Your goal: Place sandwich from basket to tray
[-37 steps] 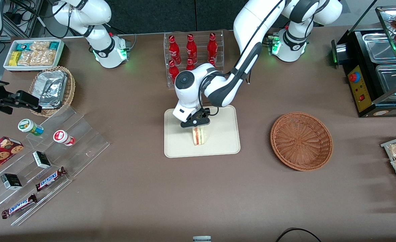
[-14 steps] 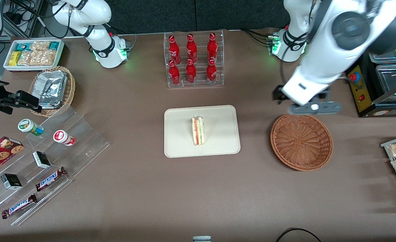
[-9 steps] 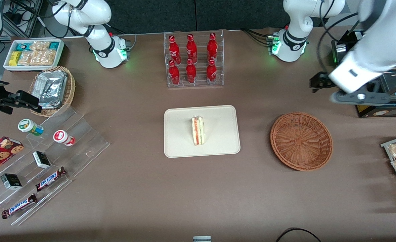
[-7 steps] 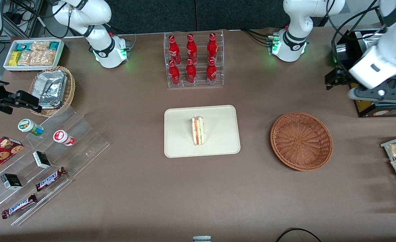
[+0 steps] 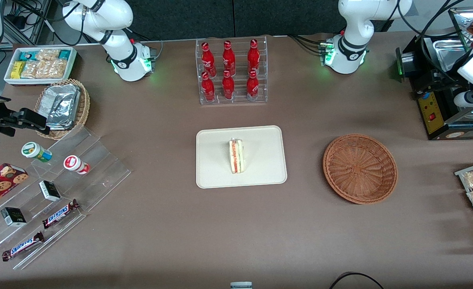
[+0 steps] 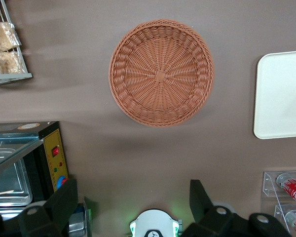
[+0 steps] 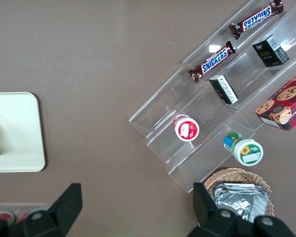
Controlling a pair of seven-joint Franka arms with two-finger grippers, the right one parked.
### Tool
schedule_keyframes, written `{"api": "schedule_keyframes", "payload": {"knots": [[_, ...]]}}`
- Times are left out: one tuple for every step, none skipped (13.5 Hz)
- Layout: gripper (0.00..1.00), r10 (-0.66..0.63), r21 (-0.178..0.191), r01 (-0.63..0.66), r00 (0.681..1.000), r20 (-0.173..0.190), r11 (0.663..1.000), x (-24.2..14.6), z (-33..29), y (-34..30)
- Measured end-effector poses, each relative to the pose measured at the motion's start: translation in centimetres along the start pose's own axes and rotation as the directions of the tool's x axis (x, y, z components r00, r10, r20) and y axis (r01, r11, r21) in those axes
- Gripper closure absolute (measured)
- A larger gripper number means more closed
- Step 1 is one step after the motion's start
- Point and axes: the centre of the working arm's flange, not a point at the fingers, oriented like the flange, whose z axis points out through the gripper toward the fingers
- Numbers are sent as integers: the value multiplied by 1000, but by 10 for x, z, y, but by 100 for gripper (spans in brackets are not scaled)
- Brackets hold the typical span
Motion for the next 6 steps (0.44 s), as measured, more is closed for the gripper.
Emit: {"api": "schedule_keyframes", "payload": {"knots": [[0, -1, 0, 1, 1000, 0, 1000, 0, 0, 0], [0, -1, 0, 1, 1000, -1, 1000, 0, 0, 0], [0, -1, 0, 1, 1000, -5, 1000, 1, 0, 0], [0, 0, 0, 0, 1000, -10, 1000, 2, -1, 1], [0, 1, -1, -1, 1000, -15, 1000, 4, -2, 1], [0, 2, -4, -2, 1000, -17, 1000, 8, -2, 2]]}}
